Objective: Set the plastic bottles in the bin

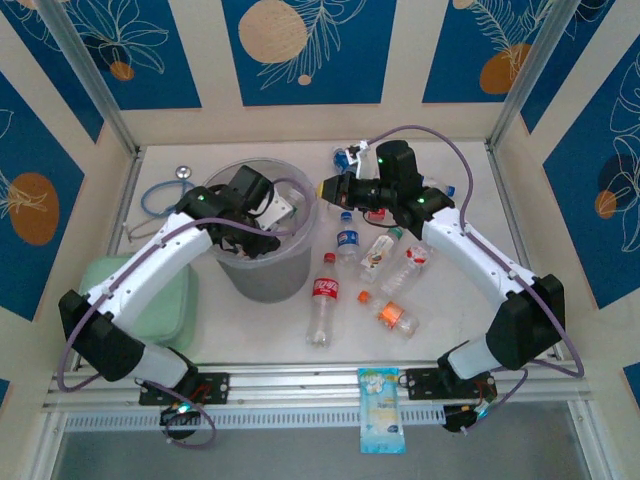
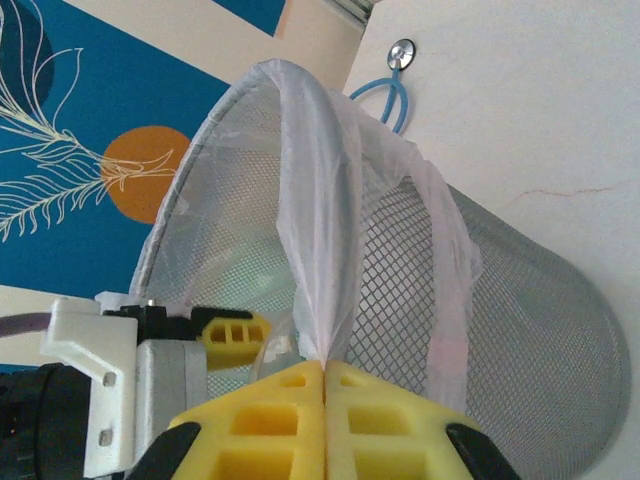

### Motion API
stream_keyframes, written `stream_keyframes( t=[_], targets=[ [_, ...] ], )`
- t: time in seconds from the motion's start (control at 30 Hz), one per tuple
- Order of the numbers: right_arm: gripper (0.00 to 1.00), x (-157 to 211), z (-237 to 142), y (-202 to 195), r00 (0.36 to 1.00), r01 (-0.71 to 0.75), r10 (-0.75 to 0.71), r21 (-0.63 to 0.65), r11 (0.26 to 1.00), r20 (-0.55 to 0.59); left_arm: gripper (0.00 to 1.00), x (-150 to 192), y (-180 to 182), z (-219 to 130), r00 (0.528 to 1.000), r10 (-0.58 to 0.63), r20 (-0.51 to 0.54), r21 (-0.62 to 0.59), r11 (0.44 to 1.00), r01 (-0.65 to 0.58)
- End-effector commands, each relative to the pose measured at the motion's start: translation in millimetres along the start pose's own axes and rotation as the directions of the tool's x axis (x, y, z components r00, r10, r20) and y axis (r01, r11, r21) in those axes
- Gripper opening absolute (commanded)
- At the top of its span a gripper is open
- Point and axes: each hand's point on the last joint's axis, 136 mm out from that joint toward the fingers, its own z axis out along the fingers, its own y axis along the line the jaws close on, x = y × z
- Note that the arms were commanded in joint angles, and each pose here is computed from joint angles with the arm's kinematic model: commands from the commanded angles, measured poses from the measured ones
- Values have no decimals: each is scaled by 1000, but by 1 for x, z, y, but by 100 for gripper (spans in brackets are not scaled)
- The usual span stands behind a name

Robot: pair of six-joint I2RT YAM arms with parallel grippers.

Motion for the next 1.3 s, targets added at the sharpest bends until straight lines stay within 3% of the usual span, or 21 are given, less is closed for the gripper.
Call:
stream_keyframes(
  t=[0.0,0.1,0.17,0.57,0.73,0.9,1.0,1.17,1.27],
  targets=[
    [8,2,-4,3,1000,12,-12,0,1000,9,71,-14,-6,-11,998,-12,62,53,999,9],
    [8,2,-4,4,1000,15,-15,-3,1000,10,83,-20,-5,-19,996,-20,86,48,999,16],
    [8,2,-4,3,1000,15,-15,-2,1000,9,84,-23,-4,-24,995,-27,101,46,999,22],
    [12,1,-8,5,999,25,-25,-4,1000,30,75,-34,0,-41,984,-68,163,34,997,64],
    [26,-2,-17,11,997,35,-34,-6,999,66,71,-45,-1,-55,972,-113,206,59,993,103],
    [63,-6,-31,21,991,50,-49,-8,999,121,71,-49,2,-55,966,-129,224,44,992,122],
    [80,-15,-43,36,983,75,-69,-26,997,169,71,-55,0,-53,960,-145,238,65,989,133],
    [84,-29,-70,17,961,71,-99,116,991,257,73,-63,2,-53,955,-161,250,64,987,149],
    [87,-40,-91,-18,938,-30,-55,240,970,343,76,-65,4,-55,953,-160,258,59,987,150]
  ],
)
